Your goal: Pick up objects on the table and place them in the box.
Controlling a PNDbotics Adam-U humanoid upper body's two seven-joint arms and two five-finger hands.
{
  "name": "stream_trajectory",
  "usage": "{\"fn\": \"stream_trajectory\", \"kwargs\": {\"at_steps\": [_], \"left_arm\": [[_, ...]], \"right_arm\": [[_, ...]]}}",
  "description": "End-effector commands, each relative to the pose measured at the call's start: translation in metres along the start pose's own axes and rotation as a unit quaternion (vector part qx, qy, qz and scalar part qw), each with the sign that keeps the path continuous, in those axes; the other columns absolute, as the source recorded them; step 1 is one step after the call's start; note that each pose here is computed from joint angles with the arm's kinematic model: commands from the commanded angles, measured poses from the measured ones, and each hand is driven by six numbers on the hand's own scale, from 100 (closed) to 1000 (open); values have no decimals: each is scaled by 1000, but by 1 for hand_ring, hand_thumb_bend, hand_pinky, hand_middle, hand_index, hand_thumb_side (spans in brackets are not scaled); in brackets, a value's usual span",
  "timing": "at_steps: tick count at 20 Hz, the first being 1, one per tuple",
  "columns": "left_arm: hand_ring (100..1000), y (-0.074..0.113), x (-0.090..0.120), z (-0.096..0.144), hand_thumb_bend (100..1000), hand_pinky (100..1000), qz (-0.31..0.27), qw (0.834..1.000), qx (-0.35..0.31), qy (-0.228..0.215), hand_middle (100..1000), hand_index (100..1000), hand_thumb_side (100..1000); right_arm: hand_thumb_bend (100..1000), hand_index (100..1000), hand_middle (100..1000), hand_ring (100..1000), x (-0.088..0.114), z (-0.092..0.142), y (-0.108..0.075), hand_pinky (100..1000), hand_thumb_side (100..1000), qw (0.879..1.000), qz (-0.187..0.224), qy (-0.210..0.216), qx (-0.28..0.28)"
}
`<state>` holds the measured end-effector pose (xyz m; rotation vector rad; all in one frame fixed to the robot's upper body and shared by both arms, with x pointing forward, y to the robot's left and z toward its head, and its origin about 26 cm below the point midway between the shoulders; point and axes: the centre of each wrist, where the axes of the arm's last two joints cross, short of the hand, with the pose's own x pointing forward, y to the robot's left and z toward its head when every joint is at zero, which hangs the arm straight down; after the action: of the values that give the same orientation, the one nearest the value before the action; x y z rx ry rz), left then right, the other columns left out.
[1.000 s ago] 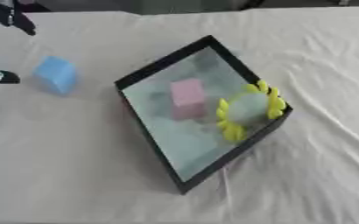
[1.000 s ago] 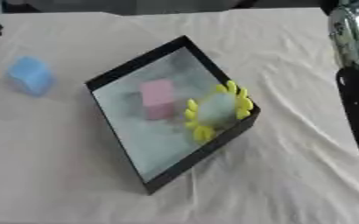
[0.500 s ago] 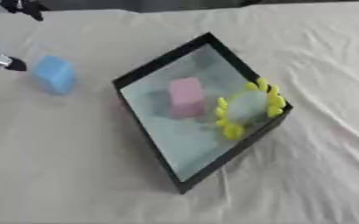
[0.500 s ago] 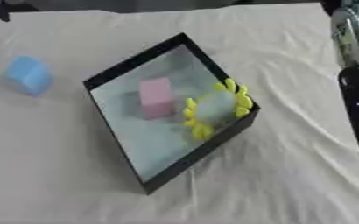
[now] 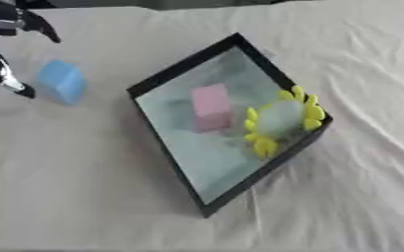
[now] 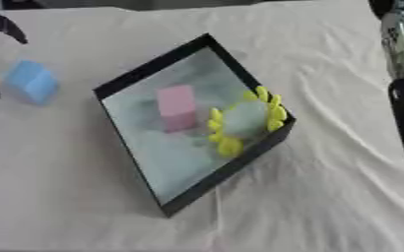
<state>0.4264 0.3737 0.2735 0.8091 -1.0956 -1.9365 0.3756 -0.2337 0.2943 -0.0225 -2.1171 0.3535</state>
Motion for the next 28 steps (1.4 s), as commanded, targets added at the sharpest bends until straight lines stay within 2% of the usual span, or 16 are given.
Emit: {"fn": "stream_trajectory", "kwargs": {"at_steps": [1, 4, 5, 6, 9, 17, 24, 28], "left_arm": [[936, 12, -4, 8, 685, 898, -88, 991, -86, -60, 872, 902, 267], [937, 13, -4, 7, 686, 898, -93, 990, -87, -62, 874, 902, 264], [936, 13, -4, 6, 669, 898, -94, 990, -86, -63, 873, 901, 292], [935, 13, -3, 6, 672, 898, -94, 990, -85, -65, 873, 900, 266], [935, 12, -3, 3, 662, 899, -91, 990, -85, -72, 873, 899, 275], [926, 0, -3, -7, 611, 893, -78, 989, -103, -75, 857, 882, 282], [912, -8, -6, -12, 529, 879, -64, 989, -113, -75, 832, 861, 259], [892, -13, -9, -13, 461, 860, -59, 989, -120, -69, 794, 840, 211]], "right_arm": [[114, 826, 599, 711, 9, -3, -2, 877, 262, 1000, 8, -12, -3], [111, 828, 597, 709, 7, -3, -1, 877, 267, 1000, 7, -10, -4], [107, 828, 597, 709, 7, -2, -1, 877, 270, 1000, 7, -9, -4], [106, 828, 596, 708, 6, -2, -1, 877, 273, 1000, 7, -7, -5], [107, 828, 595, 706, 5, 0, -3, 876, 275, 1000, 8, -2, -9], [100, 831, 597, 709, 7, 0, -1, 879, 293, 1000, 7, 0, -14], [100, 832, 599, 710, 5, 1, -2, 882, 306, 1000, 5, 6, -19], [100, 831, 599, 710, 4, 1, -2, 882, 309, 1000, 5, 9, -23]]}}
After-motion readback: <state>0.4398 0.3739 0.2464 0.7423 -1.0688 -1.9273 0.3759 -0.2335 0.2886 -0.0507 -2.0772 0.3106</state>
